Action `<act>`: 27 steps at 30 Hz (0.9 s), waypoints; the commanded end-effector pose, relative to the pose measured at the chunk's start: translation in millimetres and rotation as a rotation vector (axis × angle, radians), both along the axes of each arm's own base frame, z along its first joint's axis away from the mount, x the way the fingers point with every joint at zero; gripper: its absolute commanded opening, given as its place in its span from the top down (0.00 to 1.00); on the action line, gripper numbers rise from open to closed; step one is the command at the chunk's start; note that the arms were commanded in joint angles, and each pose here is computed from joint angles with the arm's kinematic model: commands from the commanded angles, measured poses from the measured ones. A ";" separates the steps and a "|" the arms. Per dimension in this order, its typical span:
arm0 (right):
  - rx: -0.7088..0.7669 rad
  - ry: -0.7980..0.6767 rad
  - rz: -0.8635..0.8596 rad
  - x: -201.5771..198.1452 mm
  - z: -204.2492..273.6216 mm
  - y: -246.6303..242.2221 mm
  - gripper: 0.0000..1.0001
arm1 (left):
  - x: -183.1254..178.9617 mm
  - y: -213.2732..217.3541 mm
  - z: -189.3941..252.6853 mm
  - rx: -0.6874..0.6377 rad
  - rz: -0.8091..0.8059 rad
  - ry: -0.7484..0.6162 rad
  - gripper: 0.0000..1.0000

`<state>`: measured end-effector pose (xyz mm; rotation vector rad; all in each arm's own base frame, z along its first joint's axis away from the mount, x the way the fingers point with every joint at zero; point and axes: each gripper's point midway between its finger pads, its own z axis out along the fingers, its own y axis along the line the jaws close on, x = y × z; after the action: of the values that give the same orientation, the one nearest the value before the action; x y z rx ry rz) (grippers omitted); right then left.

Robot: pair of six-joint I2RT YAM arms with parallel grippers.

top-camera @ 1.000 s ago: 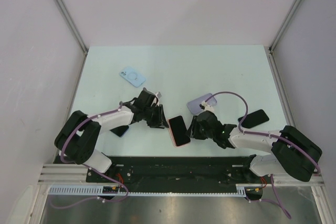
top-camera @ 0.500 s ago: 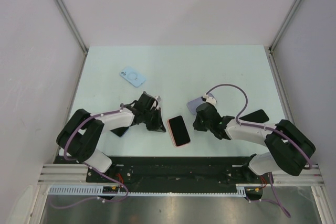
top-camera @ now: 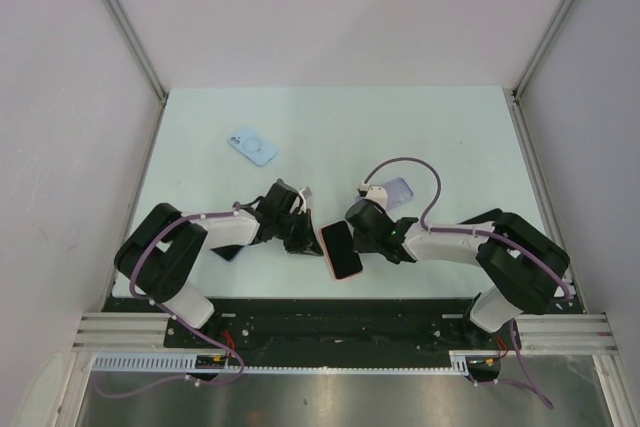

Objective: Put the phone into the phone case

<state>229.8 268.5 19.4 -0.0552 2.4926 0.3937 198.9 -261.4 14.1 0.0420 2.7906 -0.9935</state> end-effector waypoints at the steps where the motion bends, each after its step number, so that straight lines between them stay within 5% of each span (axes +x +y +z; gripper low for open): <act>1: 0.018 0.008 0.009 -7.5 0.5 25.1 0.95 | -8.6 -6.1 -5.2 -0.016 -0.014 0.015 1.00; 19: -0.006 0.035 0.065 -26.1 -11.6 45.8 0.91 | -4.5 -0.1 -10.4 0.045 -0.022 -0.013 0.99; 27: -0.010 0.021 0.025 -4.3 7.4 21.2 0.90 | 8.2 17.9 10.4 0.132 0.044 -0.094 0.79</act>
<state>231.5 281.6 19.2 -0.0662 2.4715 0.2956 197.6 -253.8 15.2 0.0397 2.7890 -0.8978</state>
